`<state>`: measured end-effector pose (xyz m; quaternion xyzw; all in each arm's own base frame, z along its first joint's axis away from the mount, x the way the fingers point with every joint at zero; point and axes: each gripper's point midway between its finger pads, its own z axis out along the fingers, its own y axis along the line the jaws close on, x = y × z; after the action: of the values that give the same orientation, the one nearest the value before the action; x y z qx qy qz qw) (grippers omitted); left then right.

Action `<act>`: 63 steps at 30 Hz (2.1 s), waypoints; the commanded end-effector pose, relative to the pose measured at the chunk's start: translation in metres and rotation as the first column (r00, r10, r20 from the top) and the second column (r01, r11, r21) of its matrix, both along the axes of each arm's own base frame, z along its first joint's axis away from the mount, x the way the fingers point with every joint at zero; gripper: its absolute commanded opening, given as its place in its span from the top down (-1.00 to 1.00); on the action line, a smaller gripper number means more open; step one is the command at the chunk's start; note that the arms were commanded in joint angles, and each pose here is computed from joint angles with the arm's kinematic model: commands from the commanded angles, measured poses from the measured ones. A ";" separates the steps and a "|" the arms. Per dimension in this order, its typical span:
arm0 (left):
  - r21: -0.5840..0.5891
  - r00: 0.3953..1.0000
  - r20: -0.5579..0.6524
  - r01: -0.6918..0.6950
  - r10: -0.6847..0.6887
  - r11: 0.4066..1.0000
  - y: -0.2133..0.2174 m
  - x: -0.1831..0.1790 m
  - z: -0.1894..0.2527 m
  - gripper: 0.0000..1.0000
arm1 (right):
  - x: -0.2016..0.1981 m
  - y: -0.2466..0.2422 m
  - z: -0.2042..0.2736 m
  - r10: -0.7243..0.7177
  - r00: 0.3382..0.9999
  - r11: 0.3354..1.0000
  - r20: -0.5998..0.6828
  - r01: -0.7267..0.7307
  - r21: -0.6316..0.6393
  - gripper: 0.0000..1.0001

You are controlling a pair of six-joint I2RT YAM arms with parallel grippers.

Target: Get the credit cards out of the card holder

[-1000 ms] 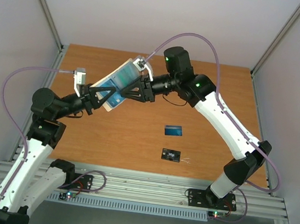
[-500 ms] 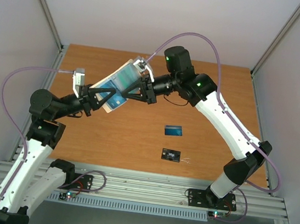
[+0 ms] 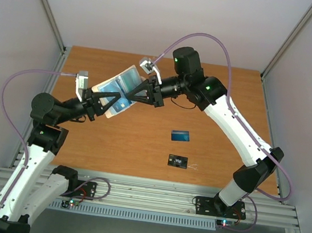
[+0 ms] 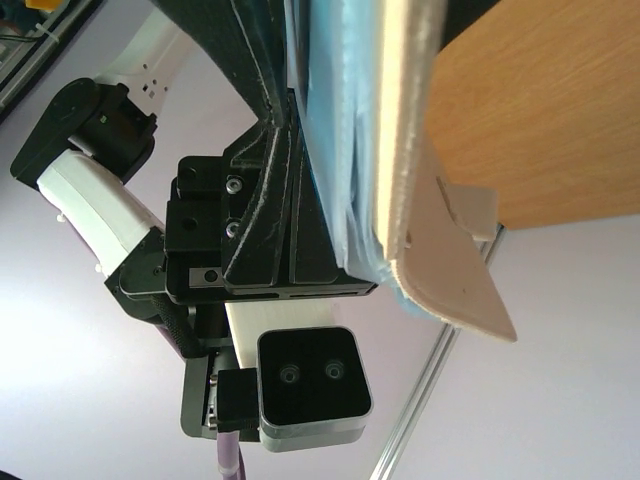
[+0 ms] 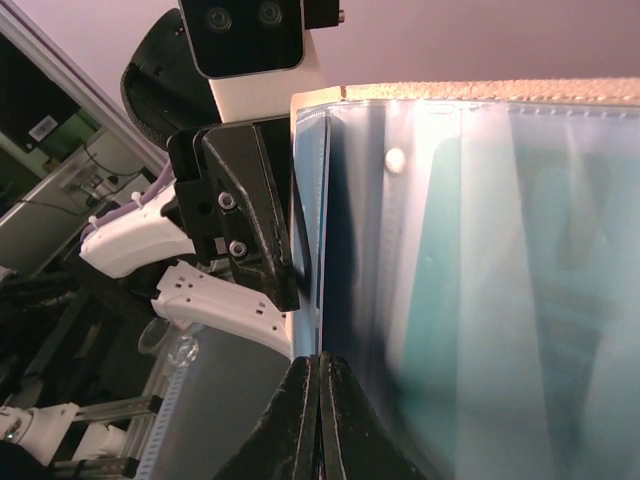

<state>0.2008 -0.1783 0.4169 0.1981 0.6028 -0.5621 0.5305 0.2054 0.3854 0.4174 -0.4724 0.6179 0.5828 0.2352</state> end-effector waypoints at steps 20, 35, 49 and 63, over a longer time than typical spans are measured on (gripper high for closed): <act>0.008 0.995 0.091 0.027 -0.028 1.000 -0.001 -0.012 0.010 0.99 | -0.004 -0.008 0.020 0.014 0.999 0.999 0.028 -0.015 0.041 0.87; 0.005 0.996 0.081 0.021 -0.021 1.000 -0.001 -0.012 0.007 0.67 | -0.003 -0.019 0.023 0.010 1.000 0.998 0.025 -0.011 0.061 0.98; 0.009 0.995 0.089 0.033 -0.033 0.999 -0.002 -0.014 0.008 0.86 | -0.003 -0.029 0.033 -0.017 0.998 0.999 0.065 0.014 0.052 0.98; 0.011 0.994 0.101 0.027 -0.028 1.000 -0.001 -0.014 0.010 0.99 | 0.000 -0.031 0.035 -0.018 0.998 0.998 0.056 0.014 0.068 0.97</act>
<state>0.1950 -0.1801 0.4159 0.2166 0.5976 -0.5597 0.5317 0.2139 0.3611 0.4310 -0.4634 0.6204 0.5817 0.2490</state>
